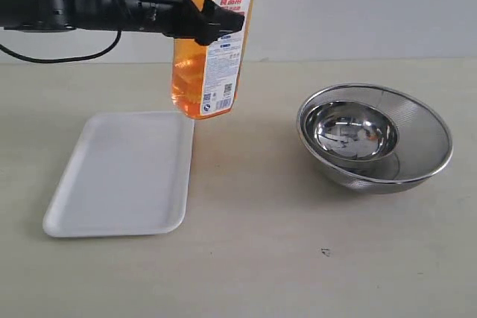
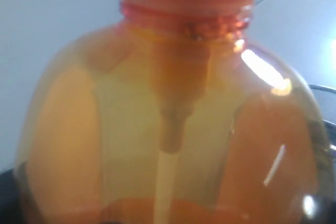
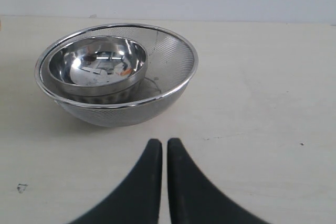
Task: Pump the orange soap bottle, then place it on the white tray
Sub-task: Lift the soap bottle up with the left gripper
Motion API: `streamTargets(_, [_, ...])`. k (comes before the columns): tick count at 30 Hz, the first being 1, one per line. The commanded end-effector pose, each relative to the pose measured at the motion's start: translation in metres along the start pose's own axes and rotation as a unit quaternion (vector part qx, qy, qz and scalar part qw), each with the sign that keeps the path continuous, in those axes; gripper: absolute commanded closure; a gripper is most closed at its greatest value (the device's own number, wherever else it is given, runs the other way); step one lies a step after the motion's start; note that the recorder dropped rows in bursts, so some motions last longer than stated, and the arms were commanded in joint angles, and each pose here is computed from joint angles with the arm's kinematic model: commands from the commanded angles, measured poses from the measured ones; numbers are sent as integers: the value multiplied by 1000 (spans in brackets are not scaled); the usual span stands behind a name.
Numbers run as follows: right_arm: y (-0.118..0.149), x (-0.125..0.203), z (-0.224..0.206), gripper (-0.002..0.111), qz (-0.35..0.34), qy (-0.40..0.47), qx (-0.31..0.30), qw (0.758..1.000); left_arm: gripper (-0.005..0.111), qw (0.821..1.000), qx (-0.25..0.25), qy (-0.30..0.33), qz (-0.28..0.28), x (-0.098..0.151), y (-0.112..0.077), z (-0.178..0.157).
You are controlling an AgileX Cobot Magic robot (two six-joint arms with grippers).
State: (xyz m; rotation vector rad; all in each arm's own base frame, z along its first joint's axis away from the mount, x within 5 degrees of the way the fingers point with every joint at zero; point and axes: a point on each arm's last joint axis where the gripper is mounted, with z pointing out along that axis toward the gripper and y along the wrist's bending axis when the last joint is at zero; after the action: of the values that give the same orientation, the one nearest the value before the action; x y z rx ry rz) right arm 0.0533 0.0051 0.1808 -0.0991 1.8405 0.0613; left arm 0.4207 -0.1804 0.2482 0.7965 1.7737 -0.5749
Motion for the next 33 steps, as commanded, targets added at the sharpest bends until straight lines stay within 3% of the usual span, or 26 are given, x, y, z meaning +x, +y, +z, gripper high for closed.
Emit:
streamTargets(1, [0,-1,0,107,-1,-6,0,1000,102,998,-57,0,2,-17,-17,-6])
streamTargets(10, [0,-1,0,107,-1,-6,0,1000,102,981,-185,54,-7,-16,-40,-7])
streamTargets(13, [0,-1,0,107,-1,-6,0,1000,102,978,-201,46,-35,-21,-43,-5])
streamTargets(15, [0,-1,0,107,-1,-6,0,1000,102,969,-238,24,-67,-33,-35,-7])
streamTargets(23, [0,-1,0,107,-1,-6,0,1000,102,986,-159,-13,-50,-52,-48,-3])
streamTargets(27, [0,-1,0,107,-1,-8,0,1000,102,988,-151,-10,-16,-54,-48,-2])
streamTargets(30, [0,-2,0,107,-1,-9,0,1000,102,977,-212,-11,-39,-54,-44,-5])
streamTargets(33, [0,-2,0,107,-1,-9,0,1000,102,947,-320,-31,-17,-55,-42,-7])
